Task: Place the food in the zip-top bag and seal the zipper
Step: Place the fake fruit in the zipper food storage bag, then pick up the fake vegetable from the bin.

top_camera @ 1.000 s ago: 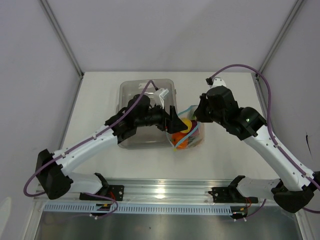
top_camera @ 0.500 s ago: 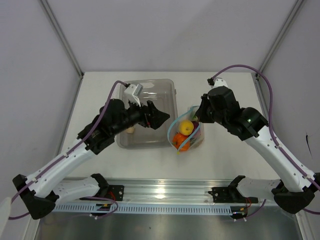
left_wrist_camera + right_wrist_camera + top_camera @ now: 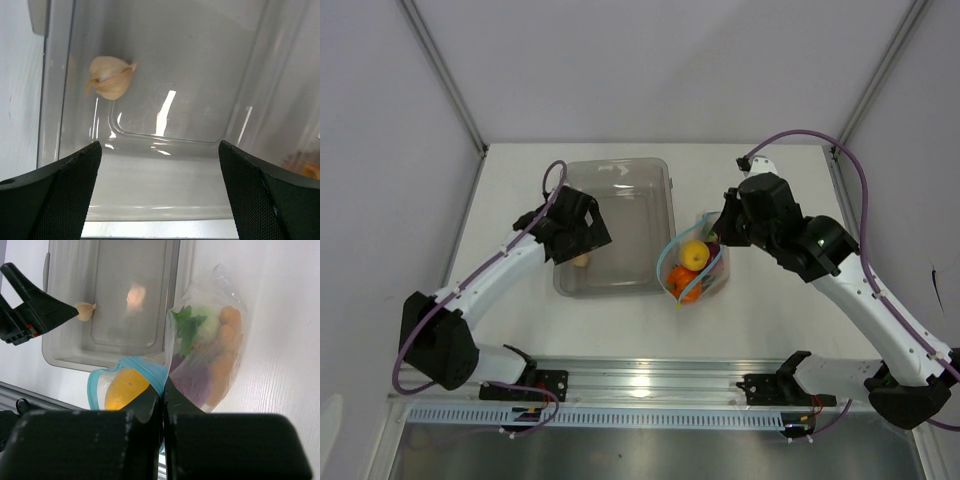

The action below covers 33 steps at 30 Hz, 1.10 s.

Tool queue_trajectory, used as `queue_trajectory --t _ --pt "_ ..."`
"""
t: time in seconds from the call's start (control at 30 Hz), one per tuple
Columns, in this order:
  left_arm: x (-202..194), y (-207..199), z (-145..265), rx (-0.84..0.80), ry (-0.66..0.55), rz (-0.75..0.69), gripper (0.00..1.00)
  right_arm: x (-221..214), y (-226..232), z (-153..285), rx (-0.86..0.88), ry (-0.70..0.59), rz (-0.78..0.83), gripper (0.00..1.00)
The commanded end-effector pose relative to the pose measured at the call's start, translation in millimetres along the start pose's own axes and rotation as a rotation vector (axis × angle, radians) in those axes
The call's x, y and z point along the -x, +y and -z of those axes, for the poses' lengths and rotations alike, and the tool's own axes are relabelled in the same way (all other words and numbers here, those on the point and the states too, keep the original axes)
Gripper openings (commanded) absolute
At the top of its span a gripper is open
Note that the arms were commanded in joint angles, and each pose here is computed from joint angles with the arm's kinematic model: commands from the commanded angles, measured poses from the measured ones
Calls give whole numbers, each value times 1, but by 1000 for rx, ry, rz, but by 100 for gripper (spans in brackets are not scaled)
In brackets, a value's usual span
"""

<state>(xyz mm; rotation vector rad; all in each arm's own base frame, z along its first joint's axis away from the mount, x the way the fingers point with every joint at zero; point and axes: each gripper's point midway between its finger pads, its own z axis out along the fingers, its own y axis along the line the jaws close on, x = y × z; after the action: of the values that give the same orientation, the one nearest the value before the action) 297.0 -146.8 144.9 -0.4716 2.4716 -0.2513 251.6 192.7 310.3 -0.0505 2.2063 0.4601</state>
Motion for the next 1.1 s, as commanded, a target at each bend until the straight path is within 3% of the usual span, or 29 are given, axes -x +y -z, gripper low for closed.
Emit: queue_trajectory --t 0.0,0.37,0.73,1.07 --pt "11 5 0 84 -15 119 99 13 3 11 32 -57 -10 0" --pt "-1 16 -35 443 104 339 100 5 2 8 45 -47 -15 0" --pt "8 43 -49 633 -96 602 98 4 0 14 50 -50 -8 0" --pt "-2 47 -72 696 -119 716 98 2 -2 17 49 -46 -2 0"
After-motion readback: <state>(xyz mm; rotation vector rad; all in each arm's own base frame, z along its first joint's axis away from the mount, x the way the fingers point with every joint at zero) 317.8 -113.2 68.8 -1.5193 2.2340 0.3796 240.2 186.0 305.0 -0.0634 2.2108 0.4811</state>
